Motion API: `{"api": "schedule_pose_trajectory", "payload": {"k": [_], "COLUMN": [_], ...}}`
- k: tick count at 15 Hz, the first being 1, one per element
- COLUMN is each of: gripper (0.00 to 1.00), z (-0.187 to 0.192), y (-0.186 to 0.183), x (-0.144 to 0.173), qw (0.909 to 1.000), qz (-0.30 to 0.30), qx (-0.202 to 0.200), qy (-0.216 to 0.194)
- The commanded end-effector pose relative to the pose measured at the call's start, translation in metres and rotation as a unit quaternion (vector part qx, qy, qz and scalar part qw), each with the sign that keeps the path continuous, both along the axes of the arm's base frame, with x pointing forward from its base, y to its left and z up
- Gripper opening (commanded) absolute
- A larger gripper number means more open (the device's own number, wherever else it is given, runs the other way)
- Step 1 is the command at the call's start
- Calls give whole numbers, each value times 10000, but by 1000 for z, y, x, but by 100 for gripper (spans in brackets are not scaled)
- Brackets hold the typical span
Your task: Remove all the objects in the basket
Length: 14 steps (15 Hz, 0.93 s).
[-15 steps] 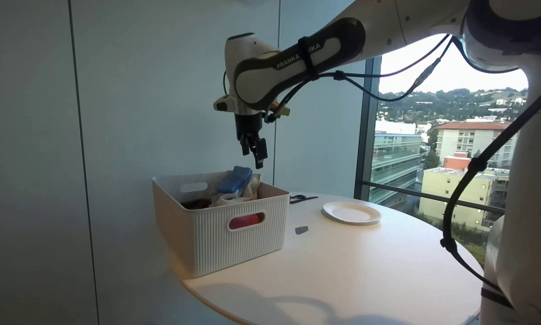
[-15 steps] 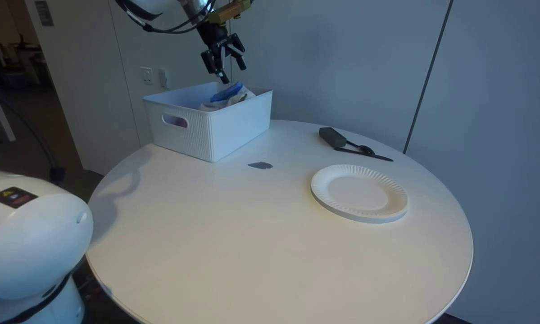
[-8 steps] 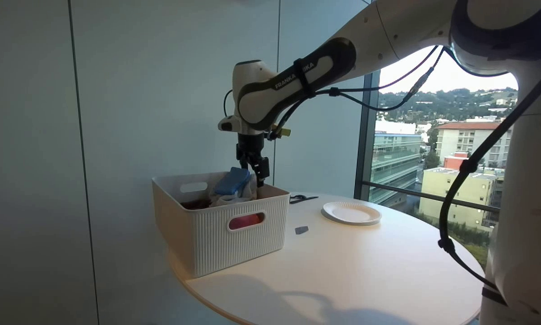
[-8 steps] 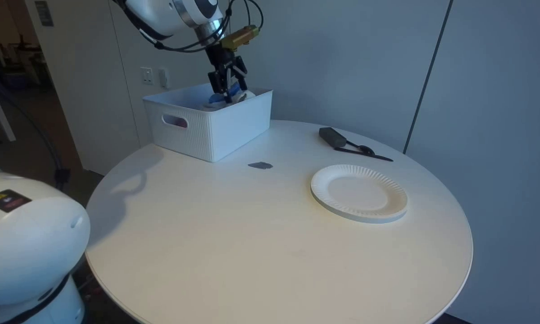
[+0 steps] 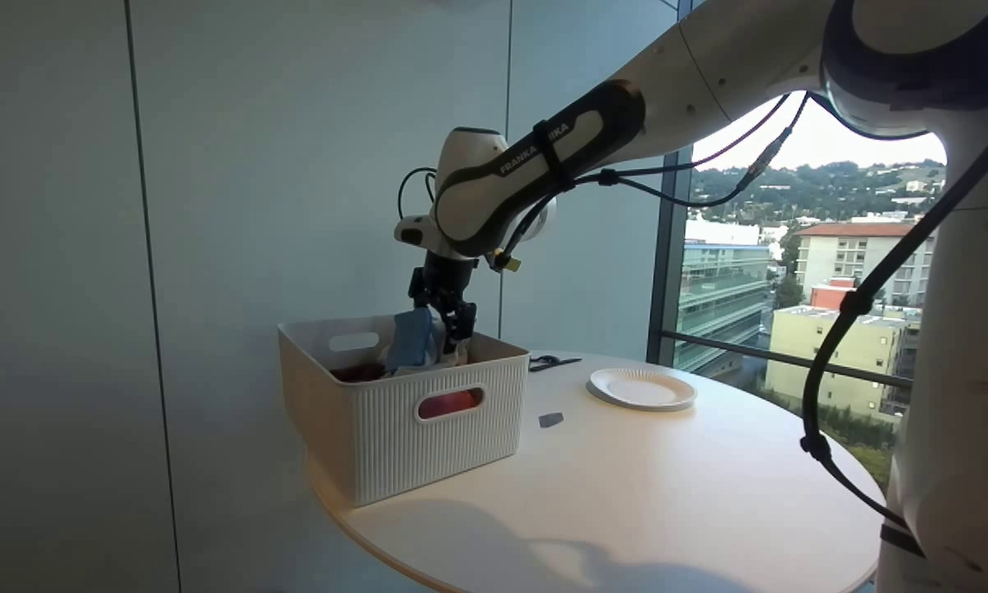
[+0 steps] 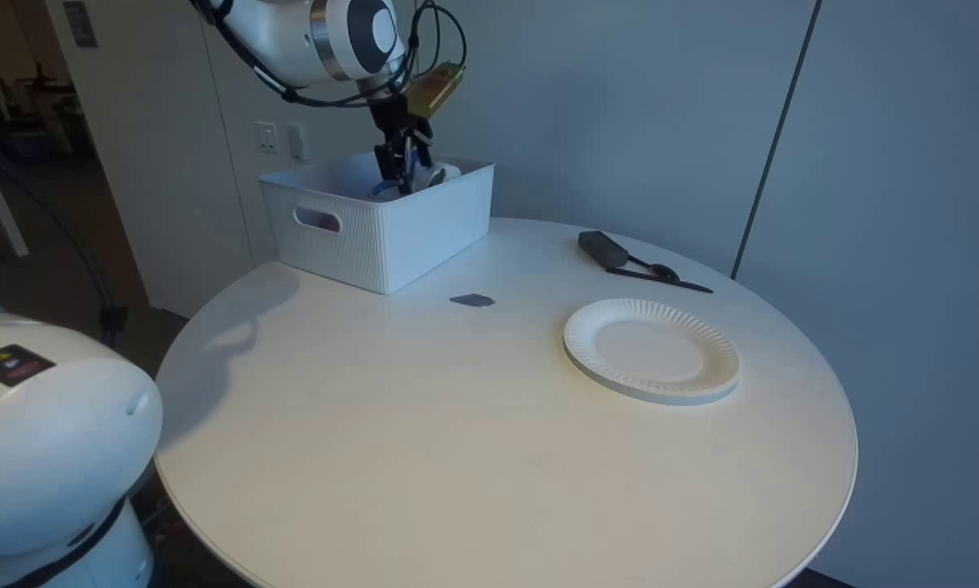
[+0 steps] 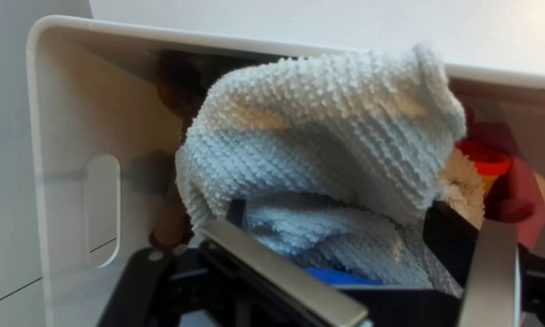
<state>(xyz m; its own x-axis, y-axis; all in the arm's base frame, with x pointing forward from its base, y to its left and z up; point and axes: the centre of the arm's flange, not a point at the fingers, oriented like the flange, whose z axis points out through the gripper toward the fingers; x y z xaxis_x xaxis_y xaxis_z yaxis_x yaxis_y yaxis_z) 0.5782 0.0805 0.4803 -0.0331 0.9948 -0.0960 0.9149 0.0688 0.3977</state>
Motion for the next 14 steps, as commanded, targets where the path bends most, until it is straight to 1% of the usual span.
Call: {"api": "schedule_pose_trajectory", "payload": {"k": [1, 2, 3, 4, 6, 7, 11, 12, 13, 14], "gripper": [100, 75, 72, 66, 49, 42, 12, 7, 3, 3], "z": [9, 7, 7, 6, 5, 4, 1, 2, 6, 11], "y": [-9, -11, -12, -13, -15, -16, -23, -25, -27, -28], "x": [-6, -5, -5, -5, -4, -3, -3, -3, -3, -3], "qw": [9996, 9996, 9996, 9996, 9994, 9993, 9989, 9987, 9985, 9982], "qz": [113, 72, 81, 68, 38, 35, -34, -70, -99, -124], "qx": [136, 110, 172, 200, 292, 308, 412, 444, 484, 502], "qy": [-220, -244, -199, -202, -198, -204, -207, -228, -255, -315]}}
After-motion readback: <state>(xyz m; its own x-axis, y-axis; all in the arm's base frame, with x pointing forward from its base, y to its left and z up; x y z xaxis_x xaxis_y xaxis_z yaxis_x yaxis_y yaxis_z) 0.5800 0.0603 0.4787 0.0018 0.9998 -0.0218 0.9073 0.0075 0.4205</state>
